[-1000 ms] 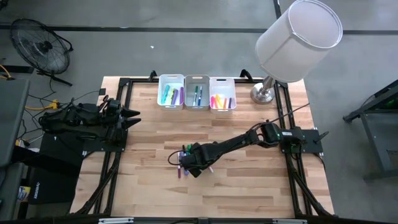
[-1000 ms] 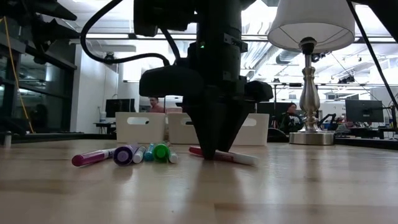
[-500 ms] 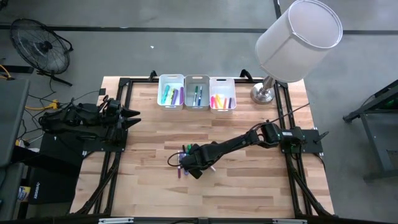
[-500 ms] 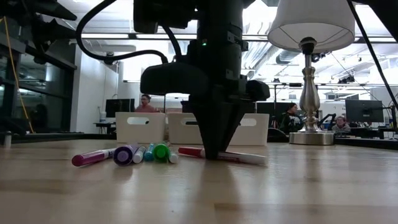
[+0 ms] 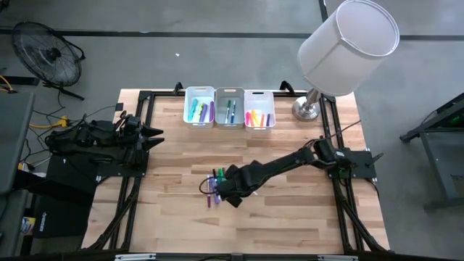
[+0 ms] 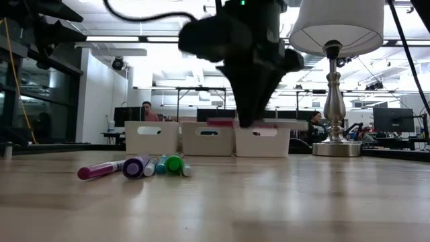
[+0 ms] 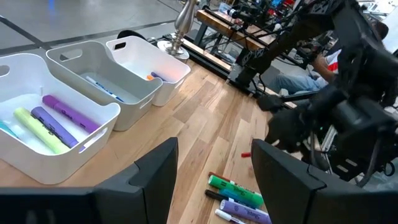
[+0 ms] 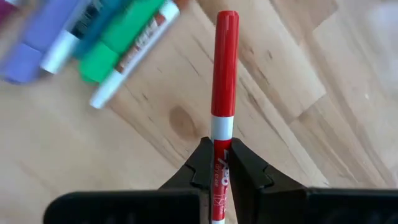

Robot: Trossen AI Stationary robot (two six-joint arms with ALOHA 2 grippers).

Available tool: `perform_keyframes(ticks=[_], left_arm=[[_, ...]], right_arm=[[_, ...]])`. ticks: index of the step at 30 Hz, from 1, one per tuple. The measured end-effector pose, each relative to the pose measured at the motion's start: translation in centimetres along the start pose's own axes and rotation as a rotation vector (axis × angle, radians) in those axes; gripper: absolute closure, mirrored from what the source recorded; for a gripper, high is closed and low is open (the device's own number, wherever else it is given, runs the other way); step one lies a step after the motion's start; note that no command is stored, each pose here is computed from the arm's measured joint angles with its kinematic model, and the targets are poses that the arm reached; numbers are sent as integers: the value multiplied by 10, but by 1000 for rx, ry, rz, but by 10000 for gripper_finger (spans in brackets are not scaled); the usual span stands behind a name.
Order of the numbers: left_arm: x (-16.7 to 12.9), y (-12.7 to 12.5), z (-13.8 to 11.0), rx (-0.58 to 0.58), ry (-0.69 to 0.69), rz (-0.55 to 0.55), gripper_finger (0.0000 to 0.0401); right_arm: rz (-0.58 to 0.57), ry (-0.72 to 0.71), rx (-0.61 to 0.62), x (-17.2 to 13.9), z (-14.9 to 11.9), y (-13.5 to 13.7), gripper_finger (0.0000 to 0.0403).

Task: Pick & Place Markers
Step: Put the red marker pen into the gray bin

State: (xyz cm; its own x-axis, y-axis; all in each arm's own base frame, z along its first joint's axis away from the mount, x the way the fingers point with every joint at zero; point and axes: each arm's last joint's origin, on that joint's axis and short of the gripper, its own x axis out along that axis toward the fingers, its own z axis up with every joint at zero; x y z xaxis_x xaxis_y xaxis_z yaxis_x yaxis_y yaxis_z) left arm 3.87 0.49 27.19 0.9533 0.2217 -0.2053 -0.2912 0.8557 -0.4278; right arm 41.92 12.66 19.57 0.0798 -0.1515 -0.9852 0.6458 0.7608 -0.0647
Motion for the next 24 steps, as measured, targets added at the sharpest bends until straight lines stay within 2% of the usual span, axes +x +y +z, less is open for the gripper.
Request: perform_keyframes(ticks=[5,12,18,24], left_arm=[[0,0,0,0,0,0,199],[0,0,0,0,0,0,199],[0,0,0,0,0,0,199],[0,0,0,0,0,0,199]], right_arm=[[16,-82,0,-30,12,-18,385],[52,-210,57,-58,50,-56,385],[94,-291,144,-62,95,-95,385],[158,-359,284,-56,143,-142,385]])
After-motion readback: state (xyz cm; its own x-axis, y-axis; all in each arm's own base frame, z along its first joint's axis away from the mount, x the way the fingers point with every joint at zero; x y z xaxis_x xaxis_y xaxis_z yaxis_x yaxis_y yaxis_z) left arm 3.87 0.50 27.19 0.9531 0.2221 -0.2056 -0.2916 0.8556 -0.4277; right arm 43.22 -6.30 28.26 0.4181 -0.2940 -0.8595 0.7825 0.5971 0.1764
